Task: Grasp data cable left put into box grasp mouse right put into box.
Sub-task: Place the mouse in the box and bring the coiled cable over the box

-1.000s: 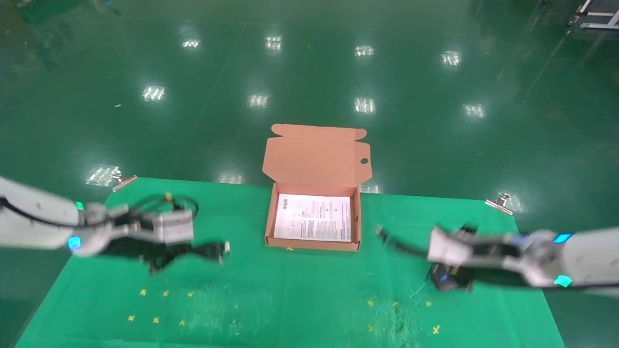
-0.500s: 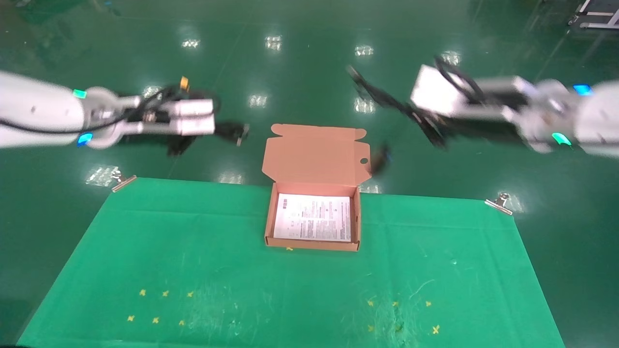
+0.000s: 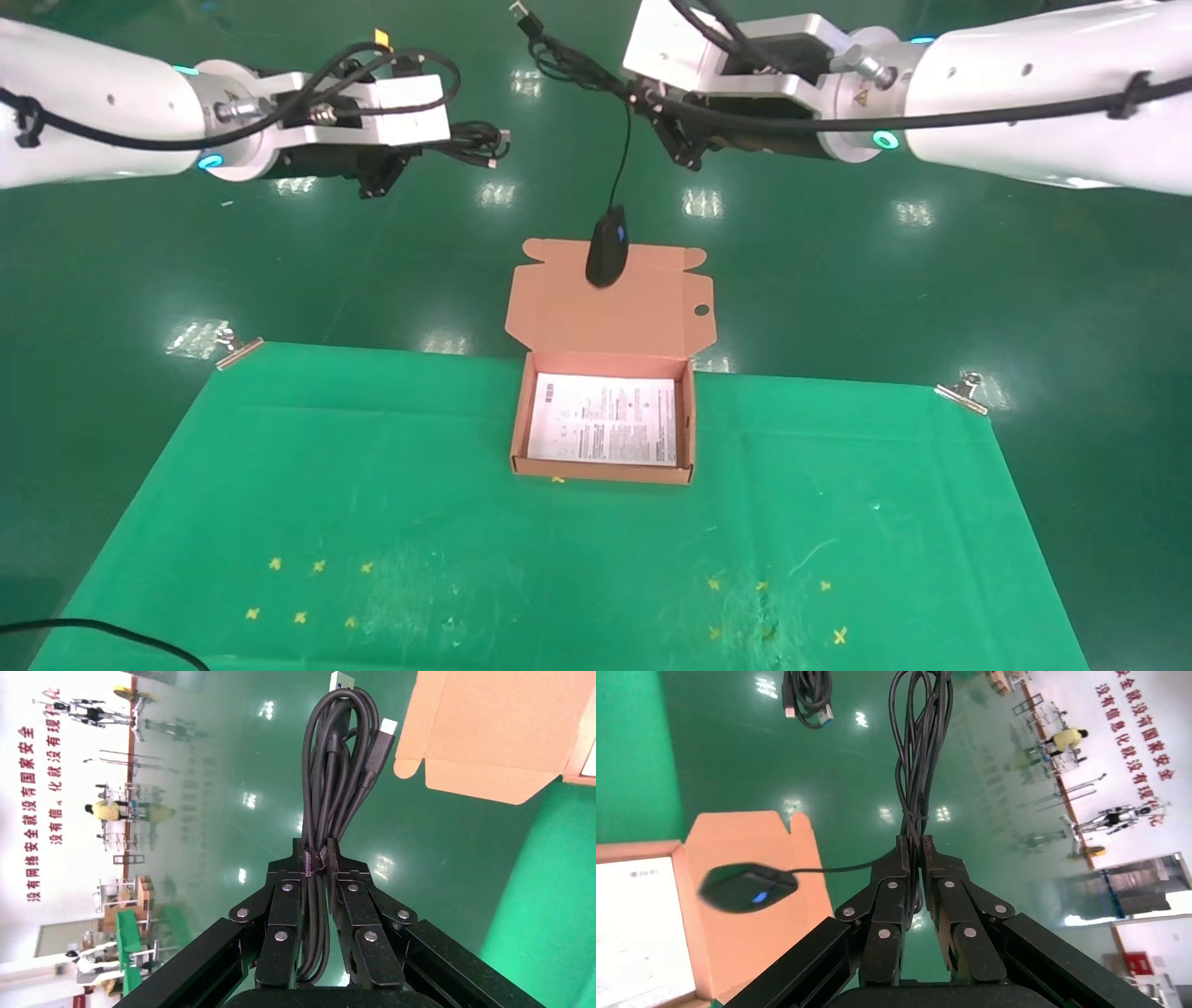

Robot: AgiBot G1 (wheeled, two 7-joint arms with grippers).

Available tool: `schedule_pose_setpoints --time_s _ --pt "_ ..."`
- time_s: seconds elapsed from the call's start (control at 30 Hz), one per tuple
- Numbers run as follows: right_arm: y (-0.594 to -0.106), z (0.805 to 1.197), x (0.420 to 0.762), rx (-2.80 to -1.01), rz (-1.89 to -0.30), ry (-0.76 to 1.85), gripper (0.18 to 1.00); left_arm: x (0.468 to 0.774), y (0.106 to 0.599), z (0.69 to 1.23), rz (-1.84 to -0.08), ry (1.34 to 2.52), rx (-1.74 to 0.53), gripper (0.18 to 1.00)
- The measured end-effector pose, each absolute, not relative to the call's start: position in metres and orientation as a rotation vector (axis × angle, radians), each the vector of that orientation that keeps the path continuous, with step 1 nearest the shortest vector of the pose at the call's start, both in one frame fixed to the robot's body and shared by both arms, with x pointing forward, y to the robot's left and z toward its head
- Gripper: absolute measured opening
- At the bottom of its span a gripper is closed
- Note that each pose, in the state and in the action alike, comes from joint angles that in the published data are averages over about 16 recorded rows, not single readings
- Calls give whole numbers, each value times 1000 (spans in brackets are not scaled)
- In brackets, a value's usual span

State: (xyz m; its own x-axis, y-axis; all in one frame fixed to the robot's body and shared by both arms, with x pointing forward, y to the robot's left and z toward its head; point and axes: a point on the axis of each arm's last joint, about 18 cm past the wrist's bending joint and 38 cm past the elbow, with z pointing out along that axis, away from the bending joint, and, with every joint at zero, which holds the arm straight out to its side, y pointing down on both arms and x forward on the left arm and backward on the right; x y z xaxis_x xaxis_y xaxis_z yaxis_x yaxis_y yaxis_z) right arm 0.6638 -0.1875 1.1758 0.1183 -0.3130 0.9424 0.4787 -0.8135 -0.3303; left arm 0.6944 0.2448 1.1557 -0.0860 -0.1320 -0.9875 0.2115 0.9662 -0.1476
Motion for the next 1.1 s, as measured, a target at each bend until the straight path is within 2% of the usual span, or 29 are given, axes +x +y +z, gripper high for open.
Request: schedule_pose_setpoints --time_s 0.37,0.73,1.1 --pt "-171 1158 677 -1857 -1710 -180 208 691 264 1135 -259 1696 42 234" --pt "-153 1116 700 -1934 -1617 -171 208 674 301 1106 -191 1779 -38 233" --pt "-123 1067 718 -1984 -1483 -149 208 662 315 1095 -145 1800 -90 233"
